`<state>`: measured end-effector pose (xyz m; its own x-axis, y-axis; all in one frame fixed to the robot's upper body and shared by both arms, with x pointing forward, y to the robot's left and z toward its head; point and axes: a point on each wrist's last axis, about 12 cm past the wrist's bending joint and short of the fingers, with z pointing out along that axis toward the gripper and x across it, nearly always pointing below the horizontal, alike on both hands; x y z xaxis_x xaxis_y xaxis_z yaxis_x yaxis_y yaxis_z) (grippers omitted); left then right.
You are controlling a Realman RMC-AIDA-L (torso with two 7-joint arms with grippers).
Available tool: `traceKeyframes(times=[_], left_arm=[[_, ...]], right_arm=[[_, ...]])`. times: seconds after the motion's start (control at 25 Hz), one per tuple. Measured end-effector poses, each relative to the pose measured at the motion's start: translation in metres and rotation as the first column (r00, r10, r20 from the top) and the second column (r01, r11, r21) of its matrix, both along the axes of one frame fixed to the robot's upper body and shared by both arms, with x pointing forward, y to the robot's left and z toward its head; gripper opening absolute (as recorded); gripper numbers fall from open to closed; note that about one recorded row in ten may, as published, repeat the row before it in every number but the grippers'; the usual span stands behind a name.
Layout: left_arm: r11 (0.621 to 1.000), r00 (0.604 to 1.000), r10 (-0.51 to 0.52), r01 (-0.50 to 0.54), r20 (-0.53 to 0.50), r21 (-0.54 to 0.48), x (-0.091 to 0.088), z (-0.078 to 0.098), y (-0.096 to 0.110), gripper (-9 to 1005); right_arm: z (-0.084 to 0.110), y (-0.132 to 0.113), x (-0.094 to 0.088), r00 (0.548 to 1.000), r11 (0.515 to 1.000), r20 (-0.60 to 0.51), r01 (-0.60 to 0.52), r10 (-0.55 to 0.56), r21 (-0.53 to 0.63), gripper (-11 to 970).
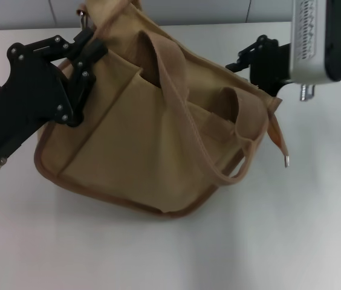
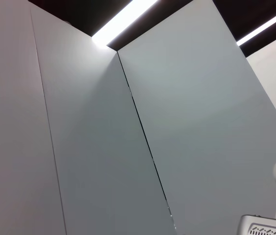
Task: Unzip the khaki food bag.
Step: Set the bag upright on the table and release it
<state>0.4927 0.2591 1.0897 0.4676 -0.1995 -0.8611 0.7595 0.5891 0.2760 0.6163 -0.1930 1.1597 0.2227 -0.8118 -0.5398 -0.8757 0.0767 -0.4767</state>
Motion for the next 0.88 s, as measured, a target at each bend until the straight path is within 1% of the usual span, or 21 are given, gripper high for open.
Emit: traceKeyframes(times=[0.08,0.28,0.48,0.6,0.72,0.76,0.88], left_arm=[[1.000,1.000,0.001,-0.001,-0.001,0.000,0.000,0.000,0.000,125],[1.000,1.000,-0.001,0.001,-0.007,-0.005,-0.003,-0.002,0.000,126],[1.000,0.999,-0.002,0.002,-0.032,-0.009,-0.007,-0.007,-0.003,127],[1.000,0.999,-0.003,0.003,-0.051,-0.009,-0.010,-0.011,-0.005,128],[1.000,0.997,-0.005,0.005,-0.082,-0.001,-0.013,-0.016,-0.008,129],[1.000,0.997,-0.005,0.005,-0.082,-0.001,-0.013,-0.016,-0.008,129],[1.000,0.995,-0.021,0.022,-0.102,0.009,-0.015,-0.019,-0.010,130]], right_arm=[[-0.002,0.002,-0.001,1.000,1.000,0.019,-0.007,0.006,0.025,465],[0.003,-0.001,-0.005,0.999,0.995,0.040,0.005,-0.009,0.096,344],[0.012,-0.014,-0.010,0.996,0.985,0.069,0.041,-0.053,0.165,223],[0.020,-0.025,-0.013,0.992,0.974,0.090,0.070,-0.091,0.214,65],[0.028,-0.040,-0.019,0.983,0.959,0.118,0.104,-0.139,0.264,56],[0.028,-0.040,-0.019,0.983,0.959,0.118,0.104,-0.139,0.264,54],[0.035,-0.052,-0.023,0.976,0.941,0.132,0.127,-0.175,0.313,51]])
